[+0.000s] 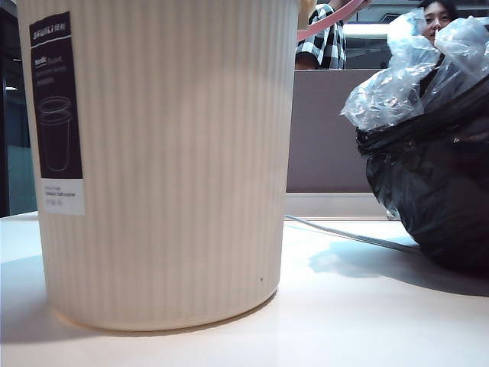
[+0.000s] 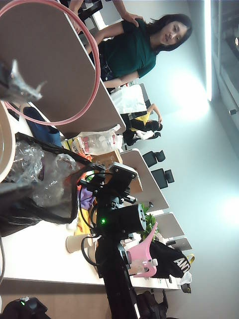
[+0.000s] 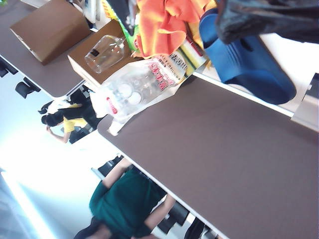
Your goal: Open the ring lid of the trash can, pull out the black garbage bag inside, and place it on the table.
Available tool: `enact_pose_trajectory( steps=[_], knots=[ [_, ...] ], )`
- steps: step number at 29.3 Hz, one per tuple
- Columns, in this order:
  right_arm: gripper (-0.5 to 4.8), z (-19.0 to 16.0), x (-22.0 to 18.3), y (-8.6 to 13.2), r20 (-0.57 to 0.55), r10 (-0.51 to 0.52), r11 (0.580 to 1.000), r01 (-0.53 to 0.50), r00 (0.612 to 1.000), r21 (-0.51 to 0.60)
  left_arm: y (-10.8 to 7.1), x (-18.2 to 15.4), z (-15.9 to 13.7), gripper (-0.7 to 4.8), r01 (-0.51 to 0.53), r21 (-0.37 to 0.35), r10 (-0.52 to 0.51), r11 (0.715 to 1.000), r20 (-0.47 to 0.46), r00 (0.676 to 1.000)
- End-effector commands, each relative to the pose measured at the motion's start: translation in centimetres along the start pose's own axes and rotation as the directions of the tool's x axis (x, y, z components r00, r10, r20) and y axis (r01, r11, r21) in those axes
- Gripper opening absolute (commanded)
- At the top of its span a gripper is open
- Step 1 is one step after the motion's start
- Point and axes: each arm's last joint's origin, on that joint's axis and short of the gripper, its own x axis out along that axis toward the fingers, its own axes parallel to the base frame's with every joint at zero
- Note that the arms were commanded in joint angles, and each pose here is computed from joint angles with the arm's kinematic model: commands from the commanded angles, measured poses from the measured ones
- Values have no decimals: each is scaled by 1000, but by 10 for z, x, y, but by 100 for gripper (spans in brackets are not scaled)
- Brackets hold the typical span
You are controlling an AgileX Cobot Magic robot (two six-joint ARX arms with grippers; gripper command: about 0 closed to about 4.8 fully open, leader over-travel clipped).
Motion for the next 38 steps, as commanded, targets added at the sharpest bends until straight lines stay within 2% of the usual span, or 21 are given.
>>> enact_pose_trajectory(
  steps=[1, 10, 13, 19, 26, 33, 38],
  knots=[
    [213, 2, -6, -5, 2, -17, 1000, 17, 1000, 9, -2, -3, 2, 211, 0, 13, 0, 1000, 10, 1000],
    [213, 2, -22, -13, -5, -9, 1000, 9, 1000, 8, -5, -8, 2, 211, -1, 26, 0, 1000, 9, 1000],
    [217, -1, -27, -14, -33, 13, 1000, -13, 999, -6, -6, -9, 2, 211, 0, 25, 0, 1000, 8, 1000],
    [277, -9, -37, -13, -92, 56, 998, -60, 994, -35, -8, -12, 2, 211, 1, 30, -2, 1000, 17, 1000],
    [276, -19, -47, -11, -185, 110, 990, -125, 977, -71, -12, -18, 3, 211, 5, 38, -6, 999, 24, 1000],
    [275, -16, -83, -33, -125, 23, 1000, -21, 992, 12, -16, -23, 0, 211, 5, 42, -4, 999, -4, 1000],
    [275, -22, -119, -47, -73, -12, 997, 18, 997, 79, -18, -24, -6, 211, -12, 8, 13, 1000, -62, 998]
  ],
)
